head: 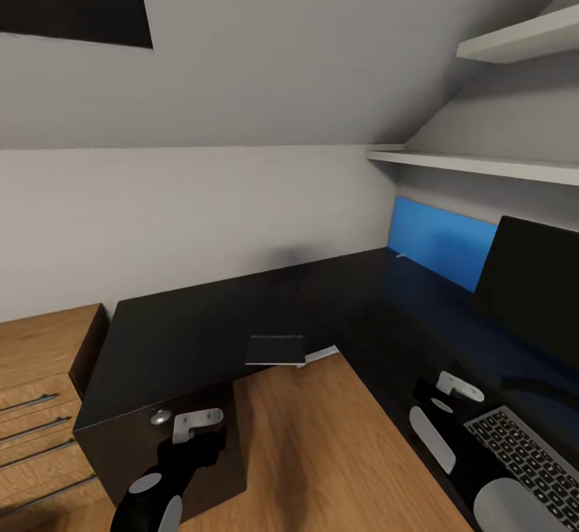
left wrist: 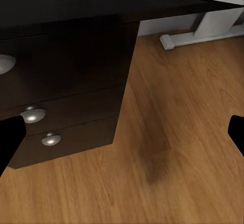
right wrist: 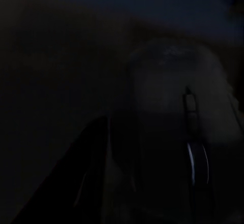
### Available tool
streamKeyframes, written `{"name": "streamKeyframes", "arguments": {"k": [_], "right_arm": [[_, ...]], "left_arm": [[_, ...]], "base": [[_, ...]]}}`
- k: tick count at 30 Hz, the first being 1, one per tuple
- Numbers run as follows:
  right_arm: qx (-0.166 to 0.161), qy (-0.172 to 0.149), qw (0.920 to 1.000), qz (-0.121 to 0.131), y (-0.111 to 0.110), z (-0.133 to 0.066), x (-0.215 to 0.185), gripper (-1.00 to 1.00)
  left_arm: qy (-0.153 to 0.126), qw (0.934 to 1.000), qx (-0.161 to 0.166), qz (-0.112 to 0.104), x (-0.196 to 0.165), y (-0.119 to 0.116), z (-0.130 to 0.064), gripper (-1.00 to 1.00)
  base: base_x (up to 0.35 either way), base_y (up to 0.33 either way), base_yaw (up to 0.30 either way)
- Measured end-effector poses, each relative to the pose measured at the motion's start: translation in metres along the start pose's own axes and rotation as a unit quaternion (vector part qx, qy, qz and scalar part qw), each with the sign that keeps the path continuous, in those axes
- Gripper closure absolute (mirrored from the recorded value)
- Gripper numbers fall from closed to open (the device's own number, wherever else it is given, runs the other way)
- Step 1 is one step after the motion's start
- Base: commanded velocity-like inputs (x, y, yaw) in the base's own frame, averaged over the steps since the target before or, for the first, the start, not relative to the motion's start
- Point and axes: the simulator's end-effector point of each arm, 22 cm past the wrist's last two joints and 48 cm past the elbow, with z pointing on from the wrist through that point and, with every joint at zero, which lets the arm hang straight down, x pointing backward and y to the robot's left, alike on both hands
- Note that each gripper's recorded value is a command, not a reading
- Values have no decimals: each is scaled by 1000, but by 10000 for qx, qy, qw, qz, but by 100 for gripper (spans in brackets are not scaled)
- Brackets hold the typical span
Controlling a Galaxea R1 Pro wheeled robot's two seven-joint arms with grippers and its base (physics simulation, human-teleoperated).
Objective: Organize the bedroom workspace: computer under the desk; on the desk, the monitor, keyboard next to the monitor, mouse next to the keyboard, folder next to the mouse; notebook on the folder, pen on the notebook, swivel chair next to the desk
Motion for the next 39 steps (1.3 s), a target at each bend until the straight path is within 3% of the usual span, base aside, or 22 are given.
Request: {"name": "streamKeyframes", "arguments": {"k": [7,11,18,31,33,39], "right_arm": [[297,10,9995,-110,-20,16,5,100],[264,-124,9986,-431,-23,29,0,100],[296,-149,9980,-542,-30,34,-3,100],[322,-199,9981,-484,-33,41,1,100],[306,-445,9980,-315,-31,41,-7,100],[269,-722,9969,-147,-29,44,-11,100]], "left_arm": [[-14,10000,4,-4,-1,0,0,-100],[0,10000,10,-6,0,0,0,-100],[0,10000,17,-9,0,-1,0,-100],[-46,10000,48,-71,4,-3,5,-100],[-48,10000,48,-72,7,-2,7,-100],[-50,10000,49,-72,15,-2,13,-100]], "base": [[184,-36,0],[45,-8,0],[4,-1,0],[0,0,0],[0,0,0],[0,0,0]]}}
